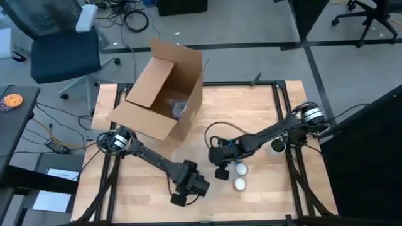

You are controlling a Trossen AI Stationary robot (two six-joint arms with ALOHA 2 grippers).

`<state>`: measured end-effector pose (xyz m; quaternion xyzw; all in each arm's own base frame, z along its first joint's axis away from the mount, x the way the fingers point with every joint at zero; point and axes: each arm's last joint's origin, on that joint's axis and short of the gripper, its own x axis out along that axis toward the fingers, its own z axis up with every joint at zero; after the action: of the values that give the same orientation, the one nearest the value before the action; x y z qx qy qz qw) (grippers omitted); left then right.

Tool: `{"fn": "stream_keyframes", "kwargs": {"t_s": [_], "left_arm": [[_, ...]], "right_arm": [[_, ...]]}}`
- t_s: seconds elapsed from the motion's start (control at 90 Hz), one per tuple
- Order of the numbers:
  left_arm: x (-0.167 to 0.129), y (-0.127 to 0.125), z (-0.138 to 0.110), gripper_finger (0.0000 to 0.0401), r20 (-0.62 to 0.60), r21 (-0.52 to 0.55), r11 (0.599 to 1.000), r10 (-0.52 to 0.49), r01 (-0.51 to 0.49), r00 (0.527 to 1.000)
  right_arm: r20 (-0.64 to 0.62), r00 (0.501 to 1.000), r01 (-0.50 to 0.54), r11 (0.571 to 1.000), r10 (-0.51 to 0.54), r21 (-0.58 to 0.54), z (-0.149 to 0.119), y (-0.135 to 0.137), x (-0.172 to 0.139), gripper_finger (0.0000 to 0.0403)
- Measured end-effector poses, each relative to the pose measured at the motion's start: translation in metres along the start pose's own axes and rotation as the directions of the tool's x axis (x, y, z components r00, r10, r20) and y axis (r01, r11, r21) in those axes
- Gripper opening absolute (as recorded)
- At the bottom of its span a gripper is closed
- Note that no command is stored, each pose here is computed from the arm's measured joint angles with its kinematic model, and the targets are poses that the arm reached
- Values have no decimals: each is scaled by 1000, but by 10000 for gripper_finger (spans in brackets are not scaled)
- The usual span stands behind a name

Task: Wrap mug
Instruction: Wrap the mug with the bubble wrap

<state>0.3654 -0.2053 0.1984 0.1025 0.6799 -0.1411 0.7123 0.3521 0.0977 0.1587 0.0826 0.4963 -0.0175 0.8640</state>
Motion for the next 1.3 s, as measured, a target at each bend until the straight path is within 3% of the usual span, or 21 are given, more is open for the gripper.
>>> {"fn": "stream_keyframes", "kwargs": {"t_s": [0.133, 0.367, 0.567, 0.711, 0.833, 1.022, 1.3], "left_arm": [[1, -15, -4, 57, -16, 36, 999, 5, -4, 1000], [2, -41, -15, 58, -63, 81, 997, 8, -3, 998], [3, -55, -19, 59, -62, 109, 994, 0, 6, 998], [2, -65, -23, 59, -97, 114, 989, -88, 99, 991], [1, -67, -23, 59, -95, 118, 984, -119, 130, 988], [1, -69, -23, 60, -88, 128, 985, -103, 114, 991], [3, -77, -29, 61, -92, 170, 985, -18, 34, 996]], "right_arm": [[-61, 998, -10, 1000, 9, -18, 13, 5, 31, 0], [-237, 970, 37, 996, -55, -78, 22, 12, 39, 0], [-253, 966, 35, 994, -60, -102, 29, 18, 29, 0], [-230, 971, 27, 989, -60, -145, 40, 27, 20, 0], [-232, 964, 85, 978, -130, -193, 46, 32, 7, 0], [-208, 942, 215, 949, -264, -232, 47, 28, 2, 0], [-200, 945, 231, 961, -258, -150, 56, 9, 6, 24]]}}
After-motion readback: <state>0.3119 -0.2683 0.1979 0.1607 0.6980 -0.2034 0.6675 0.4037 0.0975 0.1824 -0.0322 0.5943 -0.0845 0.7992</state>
